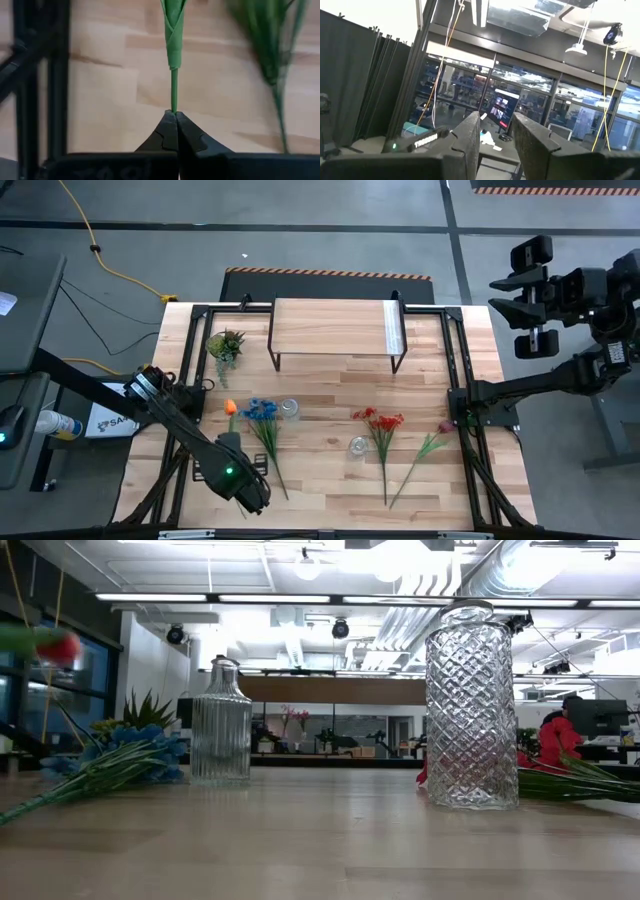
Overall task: Pick and place flowers into a vace then onto a shelf
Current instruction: Put the orange flower into the right transparent vase
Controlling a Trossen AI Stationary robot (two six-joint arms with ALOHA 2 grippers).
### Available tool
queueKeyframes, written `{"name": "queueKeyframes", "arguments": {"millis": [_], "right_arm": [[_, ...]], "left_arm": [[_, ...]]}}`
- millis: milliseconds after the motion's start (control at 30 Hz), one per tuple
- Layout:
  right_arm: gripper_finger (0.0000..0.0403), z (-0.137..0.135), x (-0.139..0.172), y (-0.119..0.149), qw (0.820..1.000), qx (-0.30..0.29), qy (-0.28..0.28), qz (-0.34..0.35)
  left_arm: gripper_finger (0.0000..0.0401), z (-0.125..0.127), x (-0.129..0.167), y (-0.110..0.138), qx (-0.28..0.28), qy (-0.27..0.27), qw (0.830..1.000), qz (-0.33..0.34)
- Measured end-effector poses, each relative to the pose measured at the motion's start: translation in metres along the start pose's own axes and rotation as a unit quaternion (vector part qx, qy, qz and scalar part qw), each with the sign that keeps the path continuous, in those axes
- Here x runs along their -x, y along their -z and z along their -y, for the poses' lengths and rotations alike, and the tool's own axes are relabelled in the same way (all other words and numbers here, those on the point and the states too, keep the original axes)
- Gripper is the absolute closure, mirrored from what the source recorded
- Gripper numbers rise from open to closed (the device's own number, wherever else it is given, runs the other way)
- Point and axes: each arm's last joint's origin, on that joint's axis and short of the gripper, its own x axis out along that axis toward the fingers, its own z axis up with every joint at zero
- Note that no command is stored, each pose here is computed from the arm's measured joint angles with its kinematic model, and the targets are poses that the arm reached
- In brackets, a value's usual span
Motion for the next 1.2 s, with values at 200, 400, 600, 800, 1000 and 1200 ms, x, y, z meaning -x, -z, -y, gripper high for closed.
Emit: {"name": "queueKeyframes", "arguments": {"millis": [200,400,600,800,1000,1200], "right_arm": [[0.0295,-0.001,0.000,0.006,0.999,-0.009,-0.006,-0.031],[0.0295,-0.003,-0.003,0.024,0.993,-0.035,0.013,-0.114],[0.0295,-0.007,-0.019,0.058,0.977,-0.091,-0.009,-0.190],[0.0295,-0.015,-0.045,0.110,0.956,-0.130,-0.041,-0.259],[0.0295,-0.022,-0.075,0.158,0.953,-0.171,-0.092,-0.233],[0.0295,-0.028,-0.103,0.192,0.945,-0.225,-0.159,-0.175]], "left_arm": [[0.0380,-0.001,0.035,-0.008,-0.011,0.092,0.994,0.048],[0.0380,-0.006,0.048,-0.009,-0.019,0.177,0.980,0.092],[0.0380,-0.003,0.060,-0.013,-0.035,0.250,0.957,0.142],[0.0380,0.000,0.080,-0.019,-0.091,0.334,0.908,0.235],[0.0380,0.001,0.101,-0.023,-0.144,0.379,0.857,0.318],[0.0380,0.007,0.122,-0.037,-0.171,0.386,0.822,0.381]]}}
